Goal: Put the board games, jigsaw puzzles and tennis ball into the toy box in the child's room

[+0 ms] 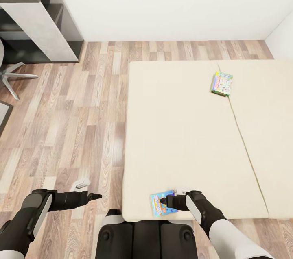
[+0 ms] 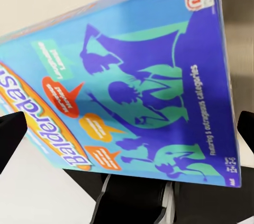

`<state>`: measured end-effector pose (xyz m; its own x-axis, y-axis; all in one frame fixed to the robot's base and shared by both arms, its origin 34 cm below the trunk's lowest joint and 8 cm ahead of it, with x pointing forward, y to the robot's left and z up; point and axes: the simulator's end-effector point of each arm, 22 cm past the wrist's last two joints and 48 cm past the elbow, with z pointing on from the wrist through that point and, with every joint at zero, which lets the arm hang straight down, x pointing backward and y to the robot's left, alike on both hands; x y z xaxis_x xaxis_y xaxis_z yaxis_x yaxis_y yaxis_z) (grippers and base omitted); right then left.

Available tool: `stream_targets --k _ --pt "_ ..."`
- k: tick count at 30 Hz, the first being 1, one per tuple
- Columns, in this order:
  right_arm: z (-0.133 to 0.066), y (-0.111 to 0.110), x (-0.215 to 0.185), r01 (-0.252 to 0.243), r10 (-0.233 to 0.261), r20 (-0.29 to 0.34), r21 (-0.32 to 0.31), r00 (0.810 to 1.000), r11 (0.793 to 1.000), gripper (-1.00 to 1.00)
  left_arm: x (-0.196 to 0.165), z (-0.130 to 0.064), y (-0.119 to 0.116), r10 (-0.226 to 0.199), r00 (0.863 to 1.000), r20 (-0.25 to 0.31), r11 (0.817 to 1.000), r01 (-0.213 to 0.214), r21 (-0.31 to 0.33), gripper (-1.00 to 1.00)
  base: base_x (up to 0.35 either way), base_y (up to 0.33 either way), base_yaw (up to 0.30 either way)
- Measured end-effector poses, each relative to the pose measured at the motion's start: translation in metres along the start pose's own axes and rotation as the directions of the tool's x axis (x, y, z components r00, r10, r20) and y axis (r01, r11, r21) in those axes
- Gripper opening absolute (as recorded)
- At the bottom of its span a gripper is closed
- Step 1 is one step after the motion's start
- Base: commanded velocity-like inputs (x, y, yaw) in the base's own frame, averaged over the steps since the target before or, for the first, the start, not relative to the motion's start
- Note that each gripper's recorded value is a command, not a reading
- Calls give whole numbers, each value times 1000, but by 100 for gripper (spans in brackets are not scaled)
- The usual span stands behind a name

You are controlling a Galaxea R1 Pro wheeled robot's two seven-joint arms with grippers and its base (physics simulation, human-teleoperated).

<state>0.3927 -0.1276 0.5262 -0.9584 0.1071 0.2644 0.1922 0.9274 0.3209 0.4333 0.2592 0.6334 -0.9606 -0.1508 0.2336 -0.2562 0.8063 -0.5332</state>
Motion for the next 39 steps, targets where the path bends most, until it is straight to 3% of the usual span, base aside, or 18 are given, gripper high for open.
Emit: stream_targets --k 39 --pt "0 0 1 1 -1 -2 1 1000 1000 100 0 0 0 1 1000 1 1000 -1 1 100 0 52 0"
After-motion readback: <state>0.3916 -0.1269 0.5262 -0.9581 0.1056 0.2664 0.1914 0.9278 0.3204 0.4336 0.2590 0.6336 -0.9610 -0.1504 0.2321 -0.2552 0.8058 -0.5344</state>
